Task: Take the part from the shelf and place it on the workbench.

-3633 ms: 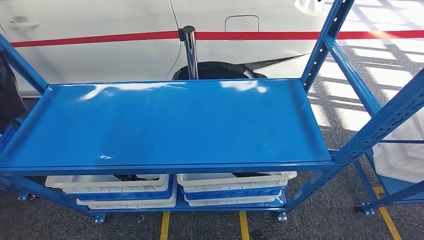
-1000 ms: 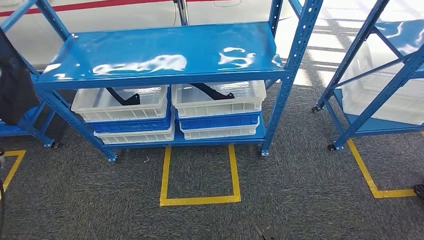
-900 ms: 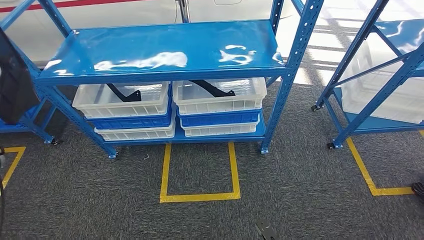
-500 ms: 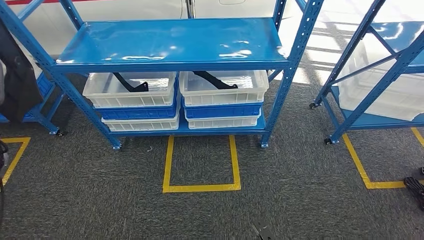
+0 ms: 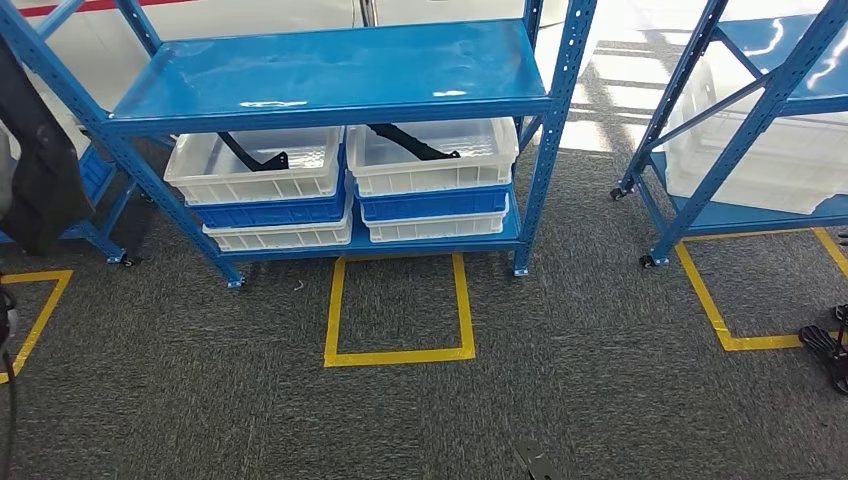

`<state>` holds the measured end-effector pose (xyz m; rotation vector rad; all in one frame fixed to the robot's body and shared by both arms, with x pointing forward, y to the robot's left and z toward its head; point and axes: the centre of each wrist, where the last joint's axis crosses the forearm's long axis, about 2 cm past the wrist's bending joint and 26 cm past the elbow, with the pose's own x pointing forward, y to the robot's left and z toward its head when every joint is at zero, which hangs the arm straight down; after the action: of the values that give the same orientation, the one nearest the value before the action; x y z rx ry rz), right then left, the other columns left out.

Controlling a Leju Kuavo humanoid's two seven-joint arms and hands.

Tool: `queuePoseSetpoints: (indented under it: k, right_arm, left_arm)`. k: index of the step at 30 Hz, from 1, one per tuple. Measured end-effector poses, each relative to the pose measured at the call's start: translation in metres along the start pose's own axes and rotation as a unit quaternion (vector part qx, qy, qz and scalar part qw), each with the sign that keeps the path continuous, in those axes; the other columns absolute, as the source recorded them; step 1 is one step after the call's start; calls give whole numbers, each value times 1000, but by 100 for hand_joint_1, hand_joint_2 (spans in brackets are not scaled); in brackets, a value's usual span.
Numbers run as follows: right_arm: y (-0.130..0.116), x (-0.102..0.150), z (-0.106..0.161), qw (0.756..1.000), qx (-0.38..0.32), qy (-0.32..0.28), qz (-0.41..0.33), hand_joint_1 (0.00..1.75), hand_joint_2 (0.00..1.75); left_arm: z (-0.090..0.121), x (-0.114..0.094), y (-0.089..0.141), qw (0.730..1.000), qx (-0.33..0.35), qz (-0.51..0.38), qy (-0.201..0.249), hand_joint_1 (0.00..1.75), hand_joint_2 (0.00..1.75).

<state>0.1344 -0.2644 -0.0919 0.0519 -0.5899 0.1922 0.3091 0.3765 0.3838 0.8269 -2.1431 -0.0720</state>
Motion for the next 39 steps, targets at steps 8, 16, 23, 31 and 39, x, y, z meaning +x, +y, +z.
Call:
queuePoseSetpoints:
  k: [8, 16, 23, 31, 39]
  right_arm:
    - [1, -2, 1, 1000, -3, -4, -4, 0, 175]
    - [1, -3, 1, 1000, -4, -3, -4, 0, 175]
    - [1, -4, 1, 1000, -3, -4, -2, 0, 175]
    - [2, -6, 2, 1000, 0, -1, 3, 0, 175]
    - [2, -6, 2, 1000, 5, 1, 12, 0, 175]
  left_arm:
    - [-1, 1, 3, 998, 35, -50, -3, 175, 175]
    - [0, 0, 2, 998, 28, -59, 0, 175, 175]
    - [-3, 2, 11, 997, 30, -73, -1, 175, 175]
    - [-2, 0, 19, 996, 37, -85, 0, 175, 175]
    - [4, -3, 24, 995, 40, -96, 4, 175, 175]
